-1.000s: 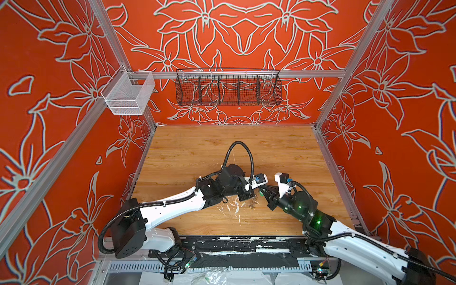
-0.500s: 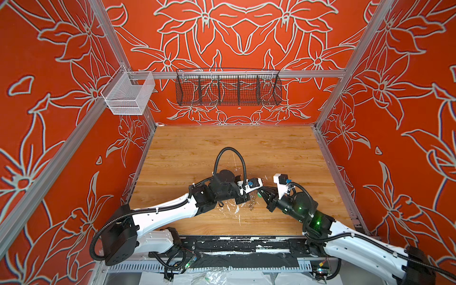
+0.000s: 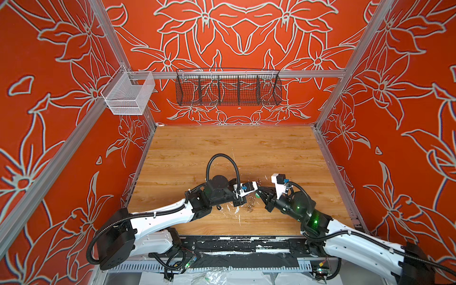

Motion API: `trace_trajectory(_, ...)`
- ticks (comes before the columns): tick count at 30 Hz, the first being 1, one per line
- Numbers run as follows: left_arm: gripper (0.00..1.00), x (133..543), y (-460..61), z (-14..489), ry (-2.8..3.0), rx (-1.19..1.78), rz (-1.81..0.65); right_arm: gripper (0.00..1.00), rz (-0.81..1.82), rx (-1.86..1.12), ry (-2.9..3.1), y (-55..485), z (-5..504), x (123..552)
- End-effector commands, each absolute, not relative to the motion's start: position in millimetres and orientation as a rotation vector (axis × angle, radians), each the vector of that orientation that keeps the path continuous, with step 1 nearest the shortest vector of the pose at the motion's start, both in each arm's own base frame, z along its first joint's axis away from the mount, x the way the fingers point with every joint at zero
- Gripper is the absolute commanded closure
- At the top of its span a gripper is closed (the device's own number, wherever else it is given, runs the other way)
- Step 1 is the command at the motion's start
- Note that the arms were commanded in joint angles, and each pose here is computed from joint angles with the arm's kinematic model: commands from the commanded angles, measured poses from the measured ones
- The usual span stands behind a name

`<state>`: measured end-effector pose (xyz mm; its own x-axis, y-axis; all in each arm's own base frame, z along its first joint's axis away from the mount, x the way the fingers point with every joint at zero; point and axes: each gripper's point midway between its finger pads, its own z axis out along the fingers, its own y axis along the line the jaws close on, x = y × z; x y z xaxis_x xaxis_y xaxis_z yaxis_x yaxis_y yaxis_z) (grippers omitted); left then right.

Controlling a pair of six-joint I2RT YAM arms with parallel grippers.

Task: Attach keys to a key ring
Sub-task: Insert the key into the keyring.

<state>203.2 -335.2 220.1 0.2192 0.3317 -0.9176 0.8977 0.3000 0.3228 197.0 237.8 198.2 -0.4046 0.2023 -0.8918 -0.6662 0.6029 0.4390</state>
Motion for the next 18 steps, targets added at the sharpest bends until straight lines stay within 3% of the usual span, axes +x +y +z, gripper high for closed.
trace_trajectory(1, 1.0, 181, -337, 258, 1.14, 1.227, -0.676, 1.0, 0.905, -0.216, 1.784, 220, 192, 219)
trace_trajectory(13, 1.0, 178, -337, 262, 1.11, 1.195, -0.707, 1.0, 1.048, -0.247, 1.776, 242, 199, 214)
trace_trajectory(18, 0.8, 187, -341, 255, 1.214, 1.268, -0.657, 1.0, 1.022, -0.267, 1.765, 237, 203, 212)
